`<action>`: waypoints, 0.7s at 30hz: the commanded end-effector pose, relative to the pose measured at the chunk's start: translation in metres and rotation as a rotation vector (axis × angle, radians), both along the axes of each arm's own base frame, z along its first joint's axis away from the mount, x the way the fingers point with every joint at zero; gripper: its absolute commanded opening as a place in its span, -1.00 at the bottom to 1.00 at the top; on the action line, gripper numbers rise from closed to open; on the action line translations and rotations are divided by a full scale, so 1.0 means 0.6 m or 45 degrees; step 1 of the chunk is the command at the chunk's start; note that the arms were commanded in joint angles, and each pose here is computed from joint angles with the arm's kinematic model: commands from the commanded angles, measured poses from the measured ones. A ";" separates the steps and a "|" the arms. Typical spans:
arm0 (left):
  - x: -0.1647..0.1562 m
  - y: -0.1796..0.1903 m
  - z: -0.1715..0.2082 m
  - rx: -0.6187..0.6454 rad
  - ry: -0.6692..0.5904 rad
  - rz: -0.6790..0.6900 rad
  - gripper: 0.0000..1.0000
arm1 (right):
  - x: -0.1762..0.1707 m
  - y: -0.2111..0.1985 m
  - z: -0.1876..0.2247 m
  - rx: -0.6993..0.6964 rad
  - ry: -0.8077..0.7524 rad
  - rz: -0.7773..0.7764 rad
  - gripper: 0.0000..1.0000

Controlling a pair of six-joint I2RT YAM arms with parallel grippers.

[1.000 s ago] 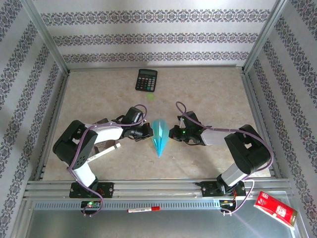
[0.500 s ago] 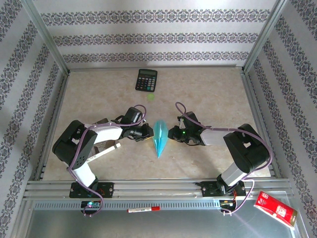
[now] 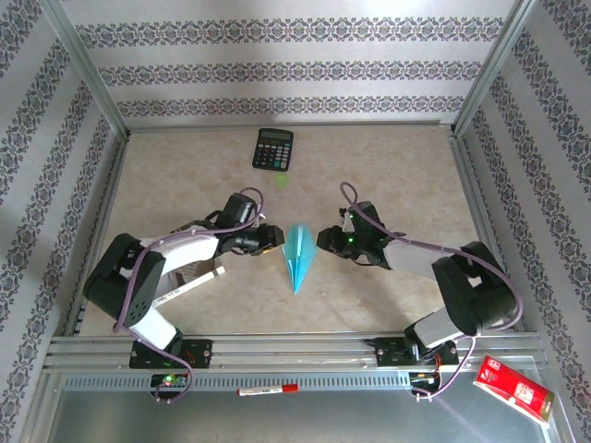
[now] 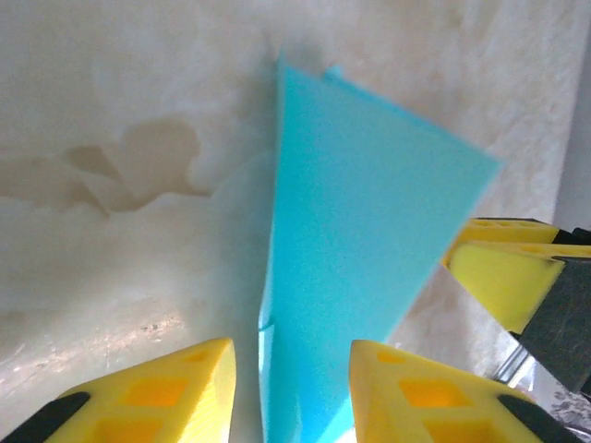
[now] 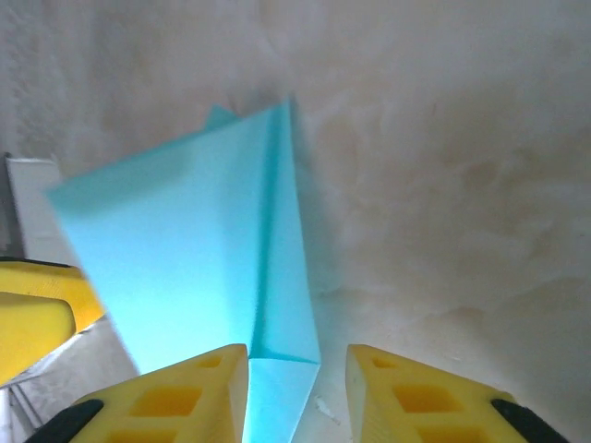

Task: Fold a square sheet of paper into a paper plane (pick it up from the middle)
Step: Move a paper plane to the center of the table.

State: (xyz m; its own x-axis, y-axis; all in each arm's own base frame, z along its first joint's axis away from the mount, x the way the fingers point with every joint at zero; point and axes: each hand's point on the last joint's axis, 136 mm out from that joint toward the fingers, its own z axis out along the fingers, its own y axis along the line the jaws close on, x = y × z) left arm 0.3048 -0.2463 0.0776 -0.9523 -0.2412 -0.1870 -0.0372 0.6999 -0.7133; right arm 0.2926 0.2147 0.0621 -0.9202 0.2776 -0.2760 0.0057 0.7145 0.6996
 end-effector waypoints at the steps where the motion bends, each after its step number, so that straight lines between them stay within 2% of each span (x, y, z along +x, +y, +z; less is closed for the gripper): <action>1: 0.010 0.045 0.028 0.037 -0.082 0.041 -0.19 | 0.012 -0.032 0.037 -0.048 -0.075 -0.017 -0.29; 3: 0.028 0.083 0.054 0.098 -0.175 0.090 -0.10 | 0.029 -0.079 0.056 -0.194 -0.150 -0.081 -0.22; 6: 0.060 0.159 0.102 0.284 -0.355 0.222 0.08 | 0.054 -0.168 0.087 -0.557 -0.284 -0.201 -0.01; 9: 0.082 0.247 0.146 0.526 -0.539 0.385 0.30 | 0.076 -0.260 0.118 -0.908 -0.403 -0.366 0.21; 11: 0.090 0.308 0.167 0.706 -0.636 0.496 0.54 | 0.082 -0.315 0.133 -1.102 -0.445 -0.470 0.45; 13: 0.092 0.380 0.185 0.924 -0.706 0.641 0.75 | 0.085 -0.366 0.141 -1.301 -0.482 -0.568 0.60; 16: 0.089 0.468 0.189 1.120 -0.753 0.840 1.00 | 0.095 -0.407 0.134 -1.400 -0.517 -0.671 0.84; 17: 0.088 0.485 0.180 1.146 -0.757 0.870 1.00 | 0.098 -0.415 0.124 -1.408 -0.508 -0.681 0.96; 21: 0.109 0.516 0.140 1.207 -0.842 0.854 1.00 | 0.121 -0.412 0.081 -1.428 -0.597 -0.622 0.96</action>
State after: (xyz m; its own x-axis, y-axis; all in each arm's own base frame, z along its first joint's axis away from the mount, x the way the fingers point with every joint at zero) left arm 0.3603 0.0434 0.1596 -0.4231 -0.2616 -0.8675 -0.3865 0.9181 -0.0884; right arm 0.3541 -0.0242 0.1091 -0.5991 0.0557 -0.7988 0.3392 0.9213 -0.1902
